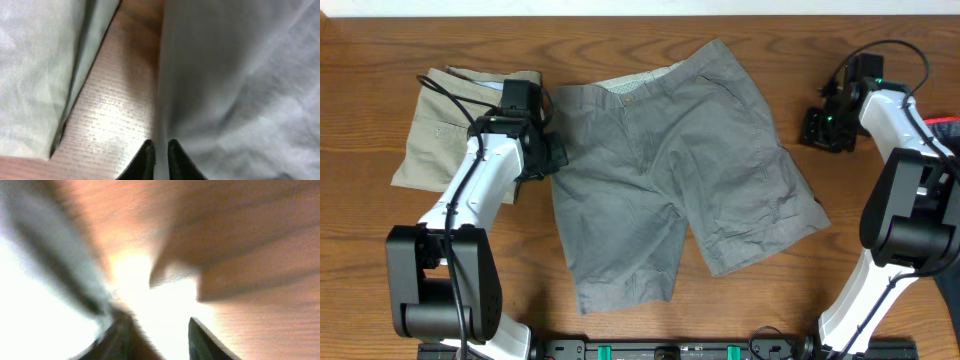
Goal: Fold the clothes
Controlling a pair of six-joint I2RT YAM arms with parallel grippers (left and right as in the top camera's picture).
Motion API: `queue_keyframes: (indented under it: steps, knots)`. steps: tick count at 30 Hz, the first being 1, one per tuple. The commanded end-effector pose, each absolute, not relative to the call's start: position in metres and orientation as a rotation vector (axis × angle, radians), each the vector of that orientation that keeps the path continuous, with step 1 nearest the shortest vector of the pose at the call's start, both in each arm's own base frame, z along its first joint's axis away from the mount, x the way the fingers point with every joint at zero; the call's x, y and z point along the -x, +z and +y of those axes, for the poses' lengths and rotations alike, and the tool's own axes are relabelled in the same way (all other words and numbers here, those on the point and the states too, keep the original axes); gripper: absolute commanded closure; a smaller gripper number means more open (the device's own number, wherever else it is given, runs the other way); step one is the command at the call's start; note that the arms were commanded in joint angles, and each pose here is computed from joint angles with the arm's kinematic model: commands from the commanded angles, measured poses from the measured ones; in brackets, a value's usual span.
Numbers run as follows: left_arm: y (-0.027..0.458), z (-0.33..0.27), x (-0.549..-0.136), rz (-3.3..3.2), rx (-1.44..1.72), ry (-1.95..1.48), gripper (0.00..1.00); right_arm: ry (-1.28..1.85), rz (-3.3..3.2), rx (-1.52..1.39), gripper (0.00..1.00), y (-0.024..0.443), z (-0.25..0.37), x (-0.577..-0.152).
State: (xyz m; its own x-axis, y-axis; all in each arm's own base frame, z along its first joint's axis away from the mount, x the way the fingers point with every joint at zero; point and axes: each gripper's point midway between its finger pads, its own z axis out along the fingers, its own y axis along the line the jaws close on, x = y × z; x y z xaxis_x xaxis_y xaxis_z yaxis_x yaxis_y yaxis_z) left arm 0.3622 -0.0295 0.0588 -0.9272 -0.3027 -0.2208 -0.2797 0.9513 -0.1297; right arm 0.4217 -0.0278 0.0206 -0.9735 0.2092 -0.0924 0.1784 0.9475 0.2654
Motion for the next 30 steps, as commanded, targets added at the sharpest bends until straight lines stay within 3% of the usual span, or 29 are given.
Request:
queue_keyframes:
  steps: [1,4,5,6,8,9,10,14,20,21,22,23,24,27,30]
  knots:
    - [0.061,-0.025,-0.363,2.855,0.459,-0.112,0.78,0.695,2.971,0.011,0.44,0.033,0.018,-0.409]
    - [0.062,-0.023,-0.367,2.84,0.459,-0.105,0.68,0.708,3.042,0.054,0.36,0.021,0.03,-0.388]
    - [0.062,-0.024,-0.368,2.836,0.457,-0.107,0.66,0.694,3.064,0.036,0.39,0.016,0.032,-0.384]
    - [0.063,-0.023,-0.368,2.832,0.458,-0.108,0.65,0.659,3.094,0.01,0.45,0.009,0.032,-0.378]
    - [0.063,-0.024,-0.37,2.827,0.456,-0.109,0.64,0.559,3.16,-0.061,0.71,-0.006,0.029,-0.366]
    - [0.063,-0.024,-0.37,2.824,0.455,-0.11,0.63,0.49,3.191,-0.087,0.89,-0.015,0.027,-0.359]
    - [0.063,-0.024,-0.371,2.822,0.455,-0.111,0.63,0.422,3.21,-0.115,0.99,-0.021,0.023,-0.355]
    - [0.063,-0.024,-0.371,2.821,0.455,-0.112,0.62,0.133,3.137,-0.188,0.99,-0.029,-0.004,-0.377]
    - [0.065,-0.024,-0.376,2.799,0.452,-0.118,0.58,0.026,2.705,-0.146,0.99,0.023,-0.032,-0.493]
    - [0.065,-0.024,-0.377,2.796,0.452,-0.119,0.58,0.019,2.656,-0.146,0.98,0.032,-0.036,-0.505]
    - [0.065,-0.024,-0.377,2.795,0.452,-0.12,0.57,0.011,2.619,-0.155,0.83,0.04,-0.041,-0.515]
    - [0.066,-0.024,-0.378,2.794,0.452,-0.12,0.57,0.01,2.593,-0.172,0.53,0.047,-0.047,-0.521]
    - [0.066,-0.024,-0.378,2.794,0.452,-0.12,0.57,0.01,2.584,-0.196,0.37,0.052,-0.052,-0.523]
    - [0.065,-0.024,-0.377,2.796,0.451,-0.12,0.54,0.0,2.626,-0.289,0.24,0.056,-0.07,-0.513]
    - [0.065,-0.024,-0.377,2.796,0.451,-0.12,0.5,0.054,2.717,-0.537,0.28,0.053,-0.092,-0.482]
